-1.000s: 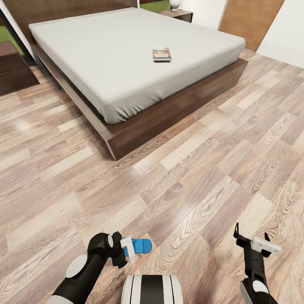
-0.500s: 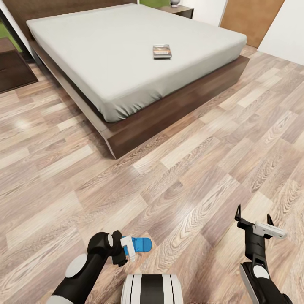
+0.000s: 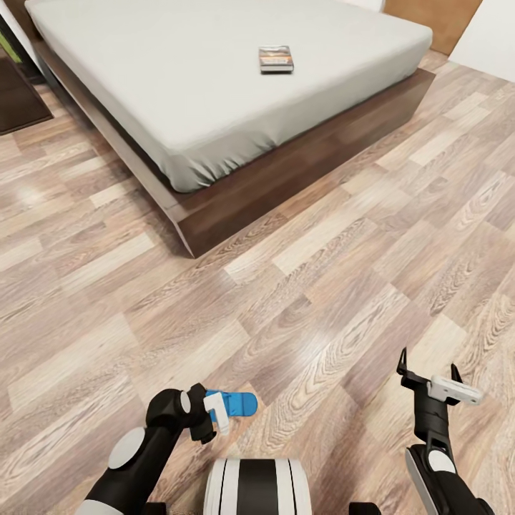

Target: In the bedroom, move the book from the bed onto either nightstand, and place the two sandals side by side next to the bed.

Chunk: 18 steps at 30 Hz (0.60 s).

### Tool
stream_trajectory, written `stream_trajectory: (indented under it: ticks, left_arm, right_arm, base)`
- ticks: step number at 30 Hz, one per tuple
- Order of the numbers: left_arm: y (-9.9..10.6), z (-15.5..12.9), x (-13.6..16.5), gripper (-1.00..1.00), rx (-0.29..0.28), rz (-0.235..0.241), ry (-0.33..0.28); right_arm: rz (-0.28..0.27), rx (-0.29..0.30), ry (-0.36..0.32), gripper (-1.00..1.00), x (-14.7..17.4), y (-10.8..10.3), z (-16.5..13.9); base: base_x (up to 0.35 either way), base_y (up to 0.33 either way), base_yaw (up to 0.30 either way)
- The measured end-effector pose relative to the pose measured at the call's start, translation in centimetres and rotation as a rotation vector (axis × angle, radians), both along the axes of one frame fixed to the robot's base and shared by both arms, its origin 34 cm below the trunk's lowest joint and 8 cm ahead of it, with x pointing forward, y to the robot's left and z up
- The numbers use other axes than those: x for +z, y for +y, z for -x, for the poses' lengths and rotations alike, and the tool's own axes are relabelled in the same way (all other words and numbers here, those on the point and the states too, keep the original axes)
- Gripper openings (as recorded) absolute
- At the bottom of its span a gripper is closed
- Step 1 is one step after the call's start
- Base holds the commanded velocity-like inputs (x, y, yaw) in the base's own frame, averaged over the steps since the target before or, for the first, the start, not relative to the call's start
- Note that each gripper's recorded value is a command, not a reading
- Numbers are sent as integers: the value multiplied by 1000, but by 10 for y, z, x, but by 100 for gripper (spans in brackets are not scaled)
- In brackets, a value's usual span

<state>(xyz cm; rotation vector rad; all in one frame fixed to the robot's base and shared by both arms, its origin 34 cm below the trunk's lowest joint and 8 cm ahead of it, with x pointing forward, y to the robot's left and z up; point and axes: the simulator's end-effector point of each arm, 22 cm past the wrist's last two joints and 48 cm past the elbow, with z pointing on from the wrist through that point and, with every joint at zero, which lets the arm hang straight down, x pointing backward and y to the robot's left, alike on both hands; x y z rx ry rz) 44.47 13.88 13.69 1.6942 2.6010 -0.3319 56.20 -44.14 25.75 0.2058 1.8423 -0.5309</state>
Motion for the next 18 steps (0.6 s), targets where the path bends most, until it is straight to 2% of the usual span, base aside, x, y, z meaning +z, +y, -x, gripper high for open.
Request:
stream_trajectory:
  ticks: [5,18]
  left_arm:
    - [-1,-4,-2,100,5,5,-8]
    - [2,13,-22,100,15,1,41]
  right_arm:
    - [-1,0,26,100,-12,0,6]
    - [-2,-1,83,100,-39,0,21]
  base:
    - [0,0,0]
    - [0,0,0]
